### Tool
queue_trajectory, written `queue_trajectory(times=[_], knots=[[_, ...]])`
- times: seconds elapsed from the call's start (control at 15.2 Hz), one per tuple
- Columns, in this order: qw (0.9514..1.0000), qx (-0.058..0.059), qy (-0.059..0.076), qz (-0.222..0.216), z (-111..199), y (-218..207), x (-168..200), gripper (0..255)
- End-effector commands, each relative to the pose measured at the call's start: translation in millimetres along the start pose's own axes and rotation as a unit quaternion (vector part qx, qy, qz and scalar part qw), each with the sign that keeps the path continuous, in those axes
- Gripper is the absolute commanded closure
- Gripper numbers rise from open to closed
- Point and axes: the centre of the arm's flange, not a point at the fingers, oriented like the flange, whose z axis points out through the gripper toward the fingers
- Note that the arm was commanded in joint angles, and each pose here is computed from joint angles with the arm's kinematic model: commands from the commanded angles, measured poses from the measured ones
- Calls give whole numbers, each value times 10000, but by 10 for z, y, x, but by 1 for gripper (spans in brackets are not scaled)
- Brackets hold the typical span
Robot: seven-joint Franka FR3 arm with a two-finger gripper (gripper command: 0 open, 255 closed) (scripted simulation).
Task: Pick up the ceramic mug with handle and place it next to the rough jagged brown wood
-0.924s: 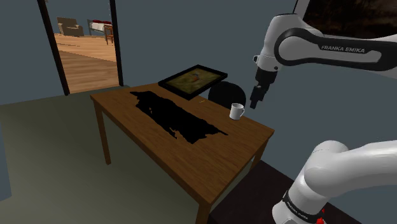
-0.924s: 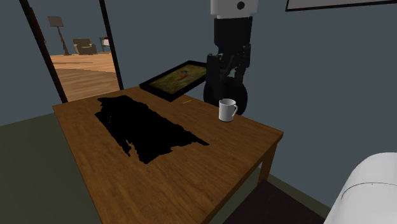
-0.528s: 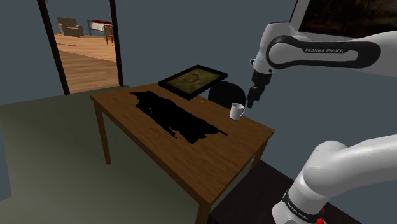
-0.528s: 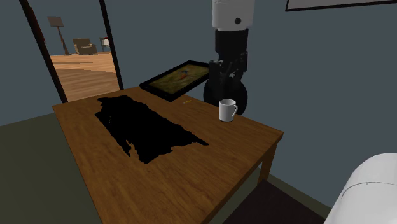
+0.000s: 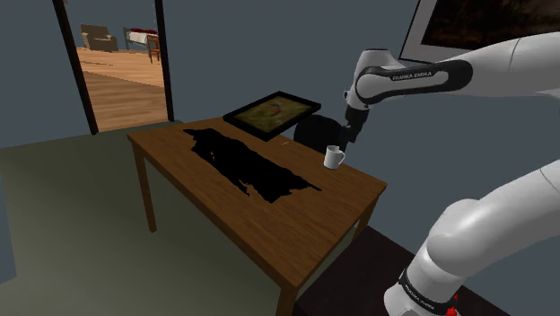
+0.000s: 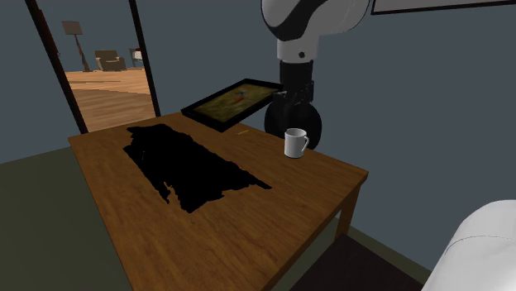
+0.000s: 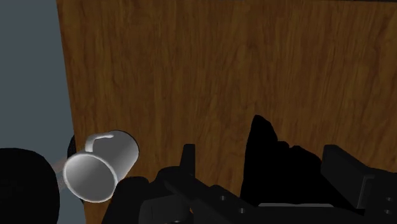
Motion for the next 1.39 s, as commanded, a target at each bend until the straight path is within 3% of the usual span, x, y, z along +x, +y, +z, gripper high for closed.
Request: queue_trajectory(times=[0.0,1.06,1.32], knots=[[10000,2,9,13,140,205,137,0],[9999,72,65,132,1204,1725,1160,0],[9999,73,66,132,1367,1731,1167,0]])
